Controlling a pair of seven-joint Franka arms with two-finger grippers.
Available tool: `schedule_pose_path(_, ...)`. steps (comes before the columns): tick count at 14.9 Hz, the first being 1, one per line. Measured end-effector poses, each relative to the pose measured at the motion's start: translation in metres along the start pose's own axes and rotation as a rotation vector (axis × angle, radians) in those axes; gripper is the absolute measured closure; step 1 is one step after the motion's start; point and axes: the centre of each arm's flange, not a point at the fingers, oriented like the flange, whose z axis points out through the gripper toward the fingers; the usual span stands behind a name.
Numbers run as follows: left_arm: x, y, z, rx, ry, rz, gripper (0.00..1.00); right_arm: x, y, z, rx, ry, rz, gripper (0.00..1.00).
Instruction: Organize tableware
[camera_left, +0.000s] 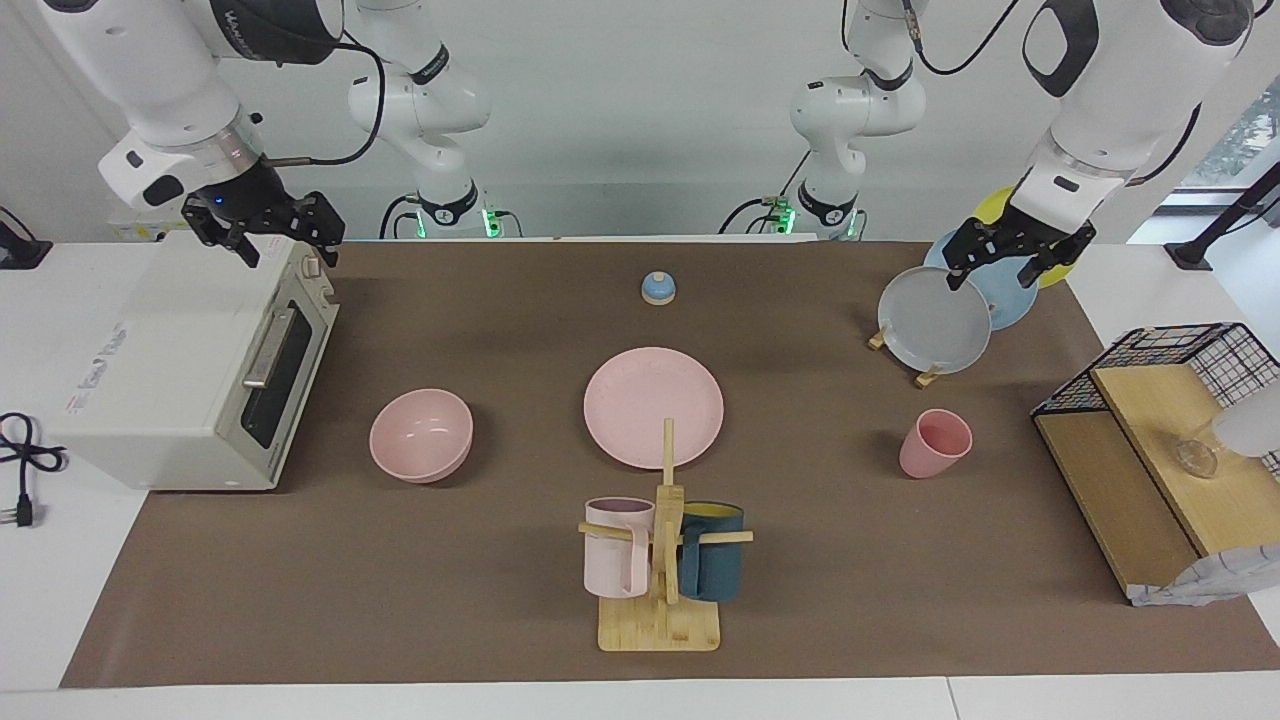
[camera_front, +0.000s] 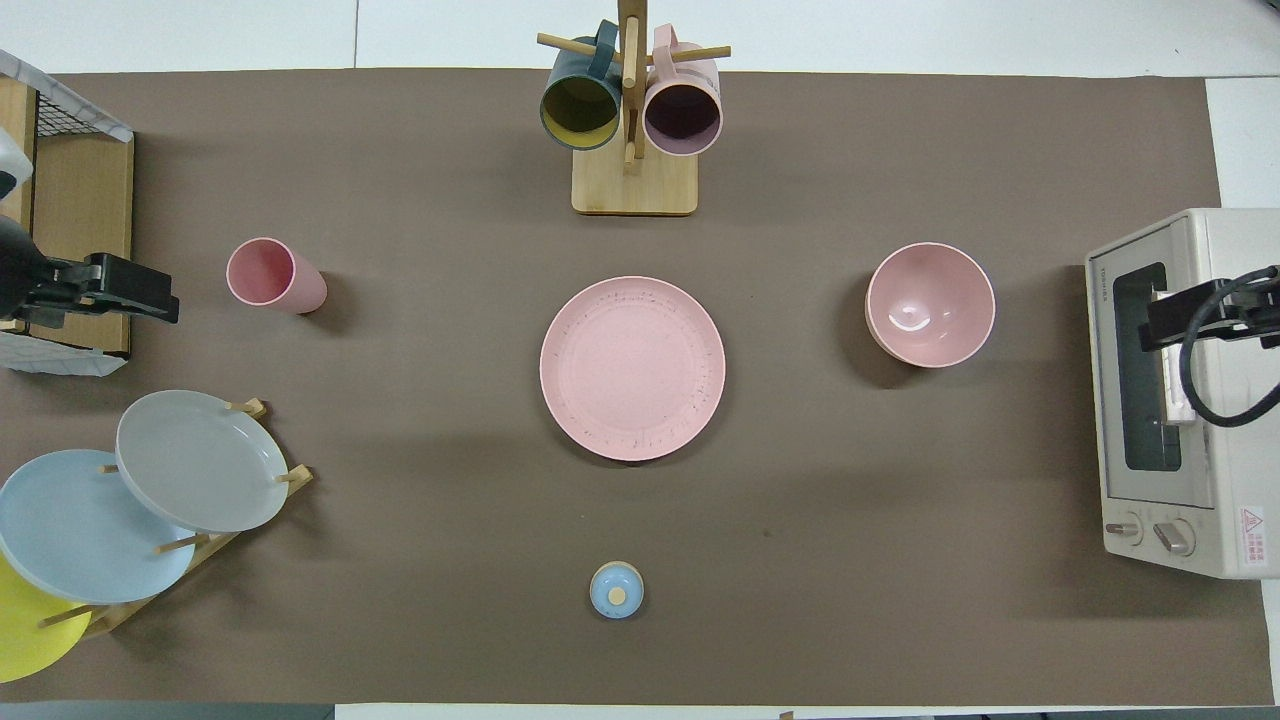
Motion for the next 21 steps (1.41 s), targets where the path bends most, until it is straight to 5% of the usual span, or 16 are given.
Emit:
schedule_pose_path(8, 0.000, 0.000, 0.000, 0.000, 0.000, 0.000, 0.00, 0.001, -0.007, -0.001, 0.028, 0.011, -0.015, 0.00)
schedule_pose_path(10, 0.000, 0.000, 0.000, 0.000, 0.000, 0.000, 0.00, 0.013, -0.040, 0.003, 0.048, 0.106, -0.080, 0.00)
schedule_pose_path(12, 0.000, 0.000, 0.000, 0.000, 0.000, 0.000, 0.00, 0.024, -0.093, 0.036, 0.049, 0.163, -0.127, 0.00)
schedule_pose_path(15, 0.000, 0.000, 0.000, 0.000, 0.000, 0.000, 0.00, 0.042, -0.148, 0.119, 0.042, 0.139, -0.134, 0.00)
schedule_pose_path(21, 0.000, 0.001, 0.000, 0.000, -0.001, 0.001, 0.00, 0.068, -0.167, 0.238, 0.025, 0.162, -0.136, 0.00)
